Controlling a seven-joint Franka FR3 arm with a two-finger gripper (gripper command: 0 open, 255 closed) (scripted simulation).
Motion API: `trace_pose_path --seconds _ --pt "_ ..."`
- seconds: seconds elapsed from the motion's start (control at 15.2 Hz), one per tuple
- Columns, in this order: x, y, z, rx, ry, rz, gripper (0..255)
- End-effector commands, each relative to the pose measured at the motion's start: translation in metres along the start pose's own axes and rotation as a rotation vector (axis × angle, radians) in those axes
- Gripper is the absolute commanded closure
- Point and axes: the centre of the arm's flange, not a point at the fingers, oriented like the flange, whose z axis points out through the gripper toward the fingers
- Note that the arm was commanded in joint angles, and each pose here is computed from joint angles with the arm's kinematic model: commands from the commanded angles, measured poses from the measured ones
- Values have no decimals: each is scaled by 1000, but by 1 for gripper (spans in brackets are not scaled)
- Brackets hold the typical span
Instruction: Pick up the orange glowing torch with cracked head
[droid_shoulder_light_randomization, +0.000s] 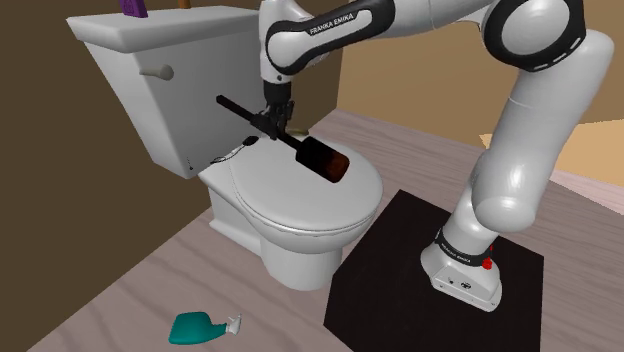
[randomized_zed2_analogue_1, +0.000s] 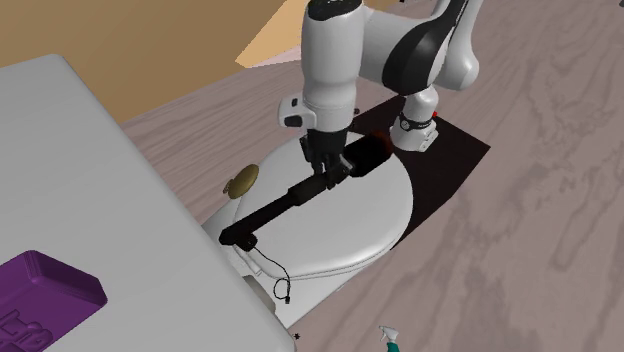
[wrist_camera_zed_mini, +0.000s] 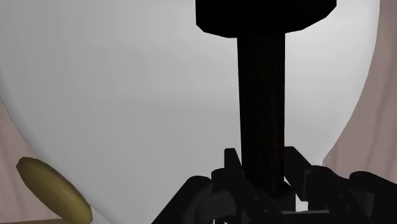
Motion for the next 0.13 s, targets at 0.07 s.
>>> trace_pose_path --seconds 0.07 --pt "1 -2 -7 0 1 0 255"
